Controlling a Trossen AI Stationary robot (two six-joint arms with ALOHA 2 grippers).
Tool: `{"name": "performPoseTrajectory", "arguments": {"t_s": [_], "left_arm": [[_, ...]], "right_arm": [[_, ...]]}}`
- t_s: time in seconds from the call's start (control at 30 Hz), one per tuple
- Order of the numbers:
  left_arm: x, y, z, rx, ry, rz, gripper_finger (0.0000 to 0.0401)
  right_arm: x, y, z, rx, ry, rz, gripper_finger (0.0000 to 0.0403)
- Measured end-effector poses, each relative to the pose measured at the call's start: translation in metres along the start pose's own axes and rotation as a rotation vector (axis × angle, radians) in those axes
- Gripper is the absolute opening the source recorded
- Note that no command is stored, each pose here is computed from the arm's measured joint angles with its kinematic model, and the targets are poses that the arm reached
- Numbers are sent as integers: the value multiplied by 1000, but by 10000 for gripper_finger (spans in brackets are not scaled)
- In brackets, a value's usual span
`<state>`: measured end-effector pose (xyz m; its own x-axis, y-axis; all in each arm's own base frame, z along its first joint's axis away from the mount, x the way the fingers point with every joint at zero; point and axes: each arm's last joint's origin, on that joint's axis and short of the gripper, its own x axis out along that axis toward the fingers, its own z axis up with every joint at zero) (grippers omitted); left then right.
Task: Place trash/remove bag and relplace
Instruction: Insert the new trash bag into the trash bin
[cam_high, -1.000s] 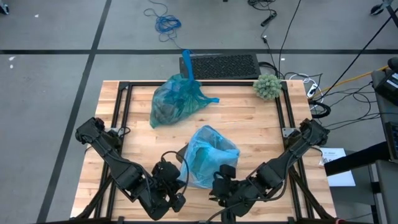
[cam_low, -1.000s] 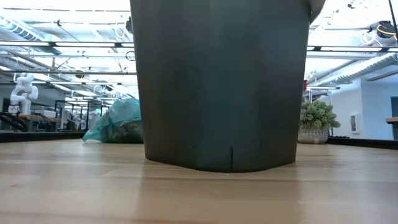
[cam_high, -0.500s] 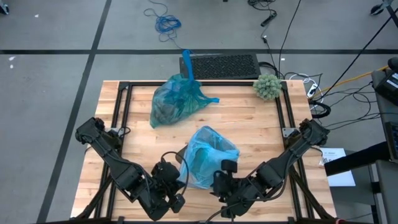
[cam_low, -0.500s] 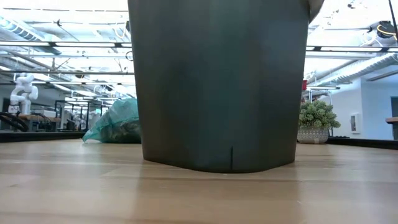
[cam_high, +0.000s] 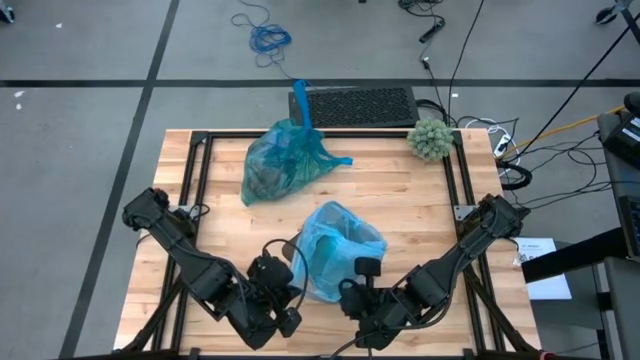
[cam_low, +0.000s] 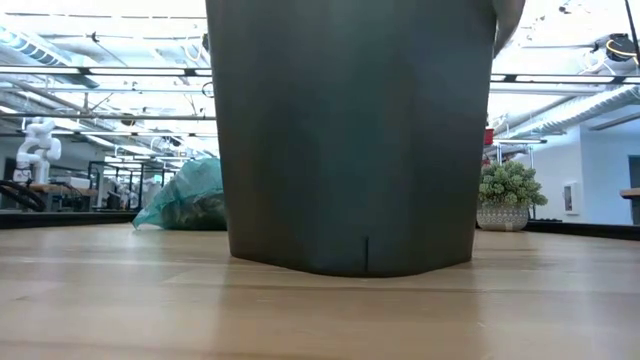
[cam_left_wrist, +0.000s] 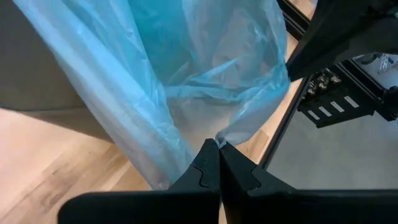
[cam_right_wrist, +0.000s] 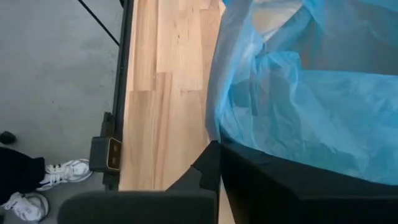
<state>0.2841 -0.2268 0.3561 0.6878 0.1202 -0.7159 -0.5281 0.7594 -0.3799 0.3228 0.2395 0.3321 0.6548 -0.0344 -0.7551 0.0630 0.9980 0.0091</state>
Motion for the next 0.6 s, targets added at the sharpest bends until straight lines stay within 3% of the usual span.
{"name": "performPoseTrajectory", "arguments": {"t_s": [0.27, 0.6], "left_arm": [[5, 3, 7, 1, -11, 20, 0], [6, 10, -13, -51, 37, 142, 0]], "right_arm": [[8, -8, 5, -17, 9, -16, 0], [30, -18, 2, 9, 78, 22, 0]]}}
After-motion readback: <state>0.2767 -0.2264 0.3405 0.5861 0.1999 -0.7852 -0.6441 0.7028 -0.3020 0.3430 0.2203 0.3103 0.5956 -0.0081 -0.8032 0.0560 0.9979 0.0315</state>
